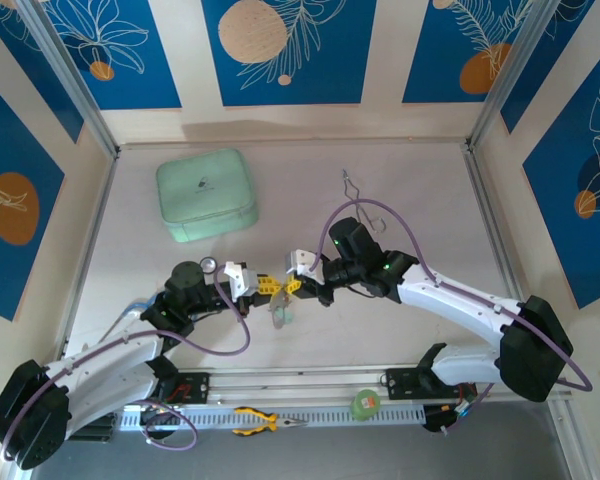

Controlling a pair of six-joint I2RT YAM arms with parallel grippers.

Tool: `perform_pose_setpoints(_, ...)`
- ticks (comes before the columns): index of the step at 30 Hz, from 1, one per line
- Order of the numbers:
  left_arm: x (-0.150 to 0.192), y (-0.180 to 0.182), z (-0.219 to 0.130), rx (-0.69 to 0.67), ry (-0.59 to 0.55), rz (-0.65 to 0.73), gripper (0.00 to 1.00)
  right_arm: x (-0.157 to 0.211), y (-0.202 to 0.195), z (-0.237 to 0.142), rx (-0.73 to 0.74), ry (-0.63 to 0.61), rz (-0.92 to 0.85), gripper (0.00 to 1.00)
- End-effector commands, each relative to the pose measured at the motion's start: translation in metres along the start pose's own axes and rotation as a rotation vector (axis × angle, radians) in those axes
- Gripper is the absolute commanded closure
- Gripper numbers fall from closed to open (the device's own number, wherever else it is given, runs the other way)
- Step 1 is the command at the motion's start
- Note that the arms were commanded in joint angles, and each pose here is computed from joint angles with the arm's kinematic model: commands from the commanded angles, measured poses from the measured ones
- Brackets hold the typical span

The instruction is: Put the keys on the keyring

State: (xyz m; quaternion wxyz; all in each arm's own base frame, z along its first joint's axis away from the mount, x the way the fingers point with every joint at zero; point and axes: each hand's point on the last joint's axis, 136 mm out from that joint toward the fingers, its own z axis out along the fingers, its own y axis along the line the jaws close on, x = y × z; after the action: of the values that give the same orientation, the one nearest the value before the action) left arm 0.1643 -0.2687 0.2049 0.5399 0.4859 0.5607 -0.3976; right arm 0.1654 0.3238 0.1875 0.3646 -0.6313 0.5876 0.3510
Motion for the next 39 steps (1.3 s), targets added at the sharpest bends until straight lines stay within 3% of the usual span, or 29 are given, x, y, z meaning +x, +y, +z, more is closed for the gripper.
perform_pose_setpoints(1,-0.012,-0.003,0.0,0.01,-0.046,0.02,1.0,-0.018,0.005,-0.006,-0.024,-0.08,-0.035,1.0)
perform_pose_setpoints(4,-0.007,0.001,0.0,-0.018,-0.014,0.02,1.0,-0.021,0.009,-0.012,-0.037,-0.073,-0.047,1.0)
perform_pose_setpoints(6,-0.003,0.004,-0.002,-0.041,0.022,0.026,0.89,-0.019,0.01,-0.014,-0.043,-0.034,-0.048,1.0)
perform_pose_setpoints(9,0.003,0.004,-0.004,-0.041,0.089,0.048,0.82,-0.008,0.012,-0.016,-0.049,0.082,-0.058,1.0)
perform_pose_setpoints(13,0.003,0.004,-0.004,-0.027,0.14,0.062,0.81,0.008,0.013,-0.014,-0.057,0.24,-0.085,1.0)
perform_pose_setpoints(20,-0.005,0.003,-0.001,-0.002,0.134,0.066,0.8,0.008,0.008,-0.011,-0.058,0.358,-0.143,1.0)
perform_pose_setpoints(30,-0.002,-0.001,0.002,0.047,0.156,0.068,0.88,-0.019,0.01,-0.003,-0.071,0.318,-0.174,1.0)
perform_pose_setpoints(33,-0.003,-0.002,0.003,0.05,0.149,0.072,0.99,-0.024,0.011,-0.004,-0.069,0.297,-0.158,1.0)
perform_pose_setpoints(35,-0.006,-0.001,0.003,0.044,0.13,0.071,1.0,-0.025,0.006,-0.005,-0.029,0.28,-0.14,1.0)
perform_pose_setpoints(39,-0.013,0.001,0.002,0.012,0.06,0.052,1.0,-0.023,0.001,-0.016,0.009,0.199,-0.049,0.77)
